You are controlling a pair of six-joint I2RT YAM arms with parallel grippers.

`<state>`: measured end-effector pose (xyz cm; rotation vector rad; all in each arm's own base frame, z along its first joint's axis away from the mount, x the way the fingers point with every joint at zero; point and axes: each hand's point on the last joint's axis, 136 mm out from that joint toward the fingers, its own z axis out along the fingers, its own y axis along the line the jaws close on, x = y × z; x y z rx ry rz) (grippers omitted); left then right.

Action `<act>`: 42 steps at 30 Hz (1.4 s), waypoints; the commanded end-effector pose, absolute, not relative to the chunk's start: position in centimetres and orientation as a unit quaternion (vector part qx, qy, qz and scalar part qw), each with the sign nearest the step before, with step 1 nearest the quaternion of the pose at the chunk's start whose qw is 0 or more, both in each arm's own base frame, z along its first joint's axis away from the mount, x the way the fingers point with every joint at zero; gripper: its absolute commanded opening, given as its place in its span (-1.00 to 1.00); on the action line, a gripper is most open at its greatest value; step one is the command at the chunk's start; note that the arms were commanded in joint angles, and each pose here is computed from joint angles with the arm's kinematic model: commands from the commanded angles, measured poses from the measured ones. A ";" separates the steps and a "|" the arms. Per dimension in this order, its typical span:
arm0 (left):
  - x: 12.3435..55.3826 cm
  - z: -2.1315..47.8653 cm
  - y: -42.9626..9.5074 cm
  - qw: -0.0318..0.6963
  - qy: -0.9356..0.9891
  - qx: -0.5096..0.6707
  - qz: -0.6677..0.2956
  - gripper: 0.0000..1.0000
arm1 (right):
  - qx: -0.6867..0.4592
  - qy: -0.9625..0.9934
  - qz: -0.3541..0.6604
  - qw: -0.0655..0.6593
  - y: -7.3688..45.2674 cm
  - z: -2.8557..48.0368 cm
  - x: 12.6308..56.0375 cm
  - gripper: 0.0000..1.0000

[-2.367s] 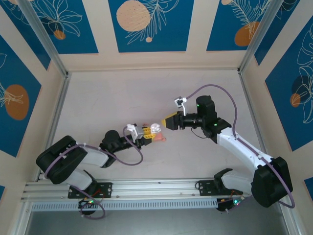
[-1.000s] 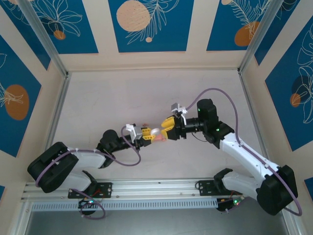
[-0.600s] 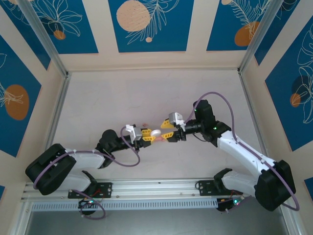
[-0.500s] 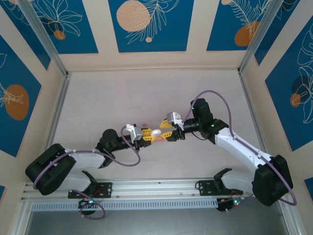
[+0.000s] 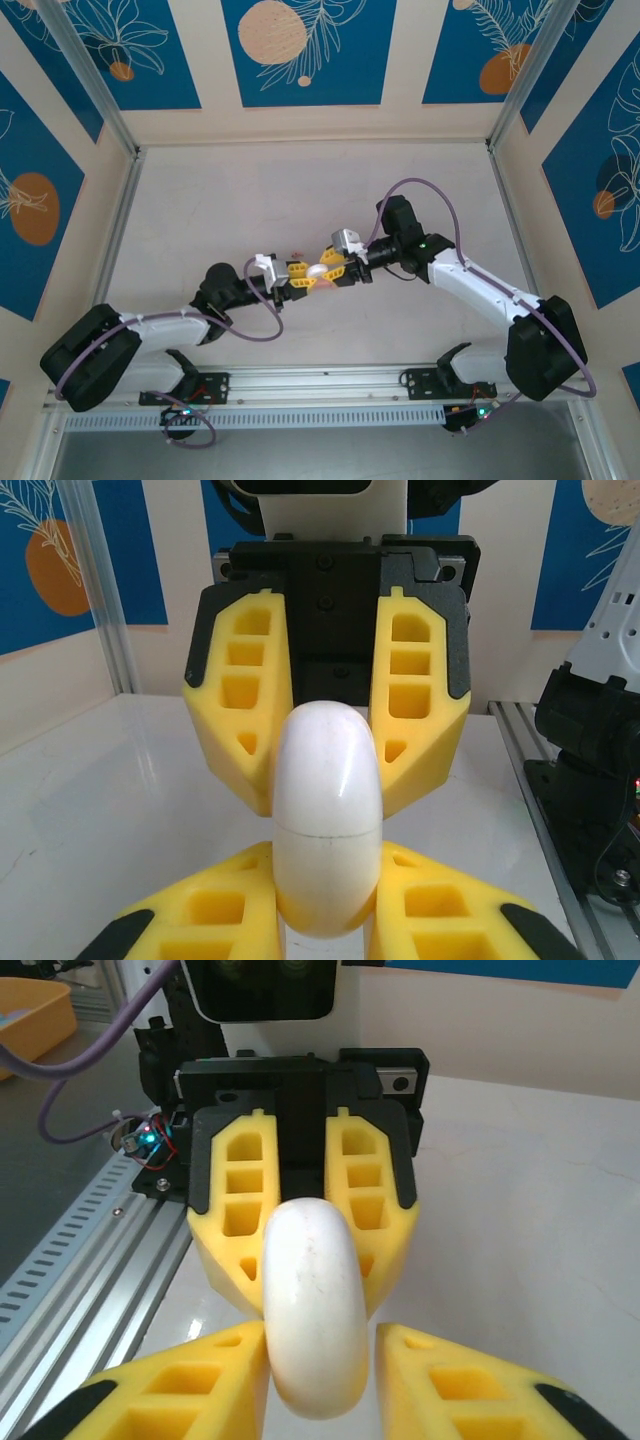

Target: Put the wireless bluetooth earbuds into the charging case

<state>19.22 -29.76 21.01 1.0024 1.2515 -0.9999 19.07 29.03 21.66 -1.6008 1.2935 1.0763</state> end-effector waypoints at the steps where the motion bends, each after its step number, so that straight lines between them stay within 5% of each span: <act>1: 18.8 22.4 -30.1 0.597 0.512 0.445 -0.429 -0.60 | -0.643 0.487 0.437 0.399 29.5 22.7 18.5 -0.46; 8: 19.1 21.9 -30.1 0.596 0.520 0.442 -0.424 -0.47 | -0.648 0.487 0.435 0.392 29.3 22.9 18.1 -0.69; 17: 21.2 20.0 -29.3 0.599 0.573 0.413 -0.377 0.51 | -0.622 0.570 0.385 0.374 27.8 21.6 21.9 -0.74; 42: 28.2 12.6 -24.5 0.515 0.781 0.317 -0.158 0.60 | -0.313 0.885 0.341 0.053 19.0 10.1 34.6 -0.74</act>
